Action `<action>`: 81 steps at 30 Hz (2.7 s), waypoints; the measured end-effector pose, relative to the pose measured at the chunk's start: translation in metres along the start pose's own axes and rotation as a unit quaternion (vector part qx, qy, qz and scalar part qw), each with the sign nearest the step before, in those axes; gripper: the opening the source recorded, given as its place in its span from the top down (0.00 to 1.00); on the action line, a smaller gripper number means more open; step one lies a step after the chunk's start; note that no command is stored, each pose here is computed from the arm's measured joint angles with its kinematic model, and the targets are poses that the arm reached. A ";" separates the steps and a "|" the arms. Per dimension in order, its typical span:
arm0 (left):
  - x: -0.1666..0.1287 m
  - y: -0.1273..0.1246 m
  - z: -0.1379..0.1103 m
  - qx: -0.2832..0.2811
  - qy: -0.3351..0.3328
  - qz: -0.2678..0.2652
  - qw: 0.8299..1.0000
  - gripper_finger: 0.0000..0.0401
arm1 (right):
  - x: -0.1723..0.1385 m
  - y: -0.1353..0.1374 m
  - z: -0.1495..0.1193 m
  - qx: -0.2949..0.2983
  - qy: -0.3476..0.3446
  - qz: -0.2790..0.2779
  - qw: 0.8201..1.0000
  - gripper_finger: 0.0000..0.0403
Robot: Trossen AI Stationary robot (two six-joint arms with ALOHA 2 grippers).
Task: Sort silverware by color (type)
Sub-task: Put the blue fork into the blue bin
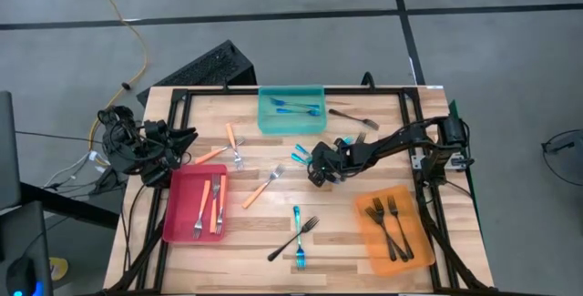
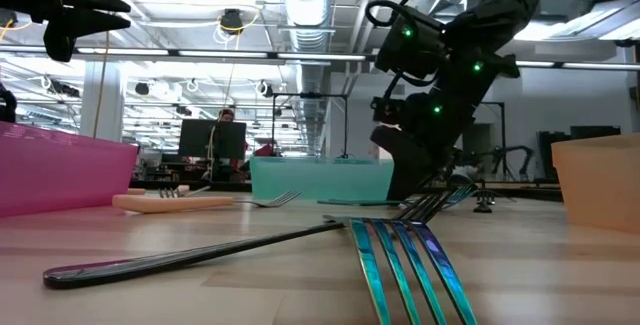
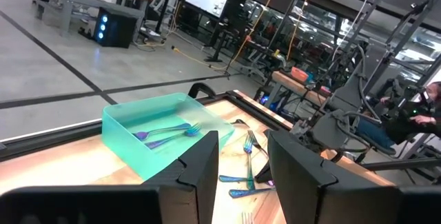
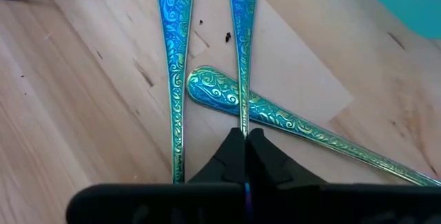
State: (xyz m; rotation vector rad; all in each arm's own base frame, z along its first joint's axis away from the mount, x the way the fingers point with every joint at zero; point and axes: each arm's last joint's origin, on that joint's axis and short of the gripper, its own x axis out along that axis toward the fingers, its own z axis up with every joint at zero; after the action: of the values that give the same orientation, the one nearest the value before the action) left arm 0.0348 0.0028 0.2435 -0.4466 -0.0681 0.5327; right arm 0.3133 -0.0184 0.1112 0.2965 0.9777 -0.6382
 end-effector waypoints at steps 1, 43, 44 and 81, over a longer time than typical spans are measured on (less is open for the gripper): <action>0.000 0.000 0.000 0.000 0.000 0.000 1.000 0.72 | -0.001 0.001 0.000 0.000 -0.003 0.002 1.000 0.95; 0.000 0.000 0.000 0.000 -0.001 0.001 1.000 0.72 | -0.109 0.049 0.099 -0.272 -0.383 0.198 0.860 0.95; 0.000 0.000 0.000 0.000 -0.001 0.001 1.000 0.72 | -0.110 0.046 0.105 -0.276 -0.393 0.190 0.857 0.95; 0.000 0.000 0.000 0.002 0.000 0.001 1.000 0.72 | -0.003 -0.121 0.213 -0.105 -0.308 0.344 0.881 0.95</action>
State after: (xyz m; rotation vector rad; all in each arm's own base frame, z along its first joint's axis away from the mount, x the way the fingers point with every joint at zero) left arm 0.0347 0.0030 0.2434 -0.4434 -0.0675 0.5347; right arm 0.3808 -0.2195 0.2338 0.2045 0.2715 0.0485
